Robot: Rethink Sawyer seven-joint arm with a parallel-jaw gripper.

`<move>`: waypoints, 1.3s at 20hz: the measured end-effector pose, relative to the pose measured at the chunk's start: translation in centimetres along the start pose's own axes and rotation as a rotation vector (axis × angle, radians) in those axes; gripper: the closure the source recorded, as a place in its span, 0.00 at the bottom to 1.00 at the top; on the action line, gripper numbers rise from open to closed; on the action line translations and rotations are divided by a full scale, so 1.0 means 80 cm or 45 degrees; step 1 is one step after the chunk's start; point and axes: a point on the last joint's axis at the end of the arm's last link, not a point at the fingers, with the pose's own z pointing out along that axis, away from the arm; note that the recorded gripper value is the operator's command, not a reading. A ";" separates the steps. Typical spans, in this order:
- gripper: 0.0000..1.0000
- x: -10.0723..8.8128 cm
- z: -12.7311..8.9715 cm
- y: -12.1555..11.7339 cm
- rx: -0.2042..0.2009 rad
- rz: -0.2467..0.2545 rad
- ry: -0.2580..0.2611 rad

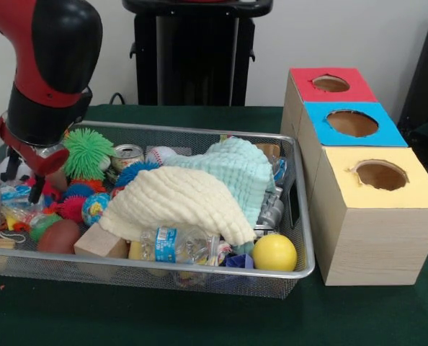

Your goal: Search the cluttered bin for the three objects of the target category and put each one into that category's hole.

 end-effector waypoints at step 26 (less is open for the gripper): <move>0.00 -0.058 0.032 -0.059 -0.598 0.203 0.250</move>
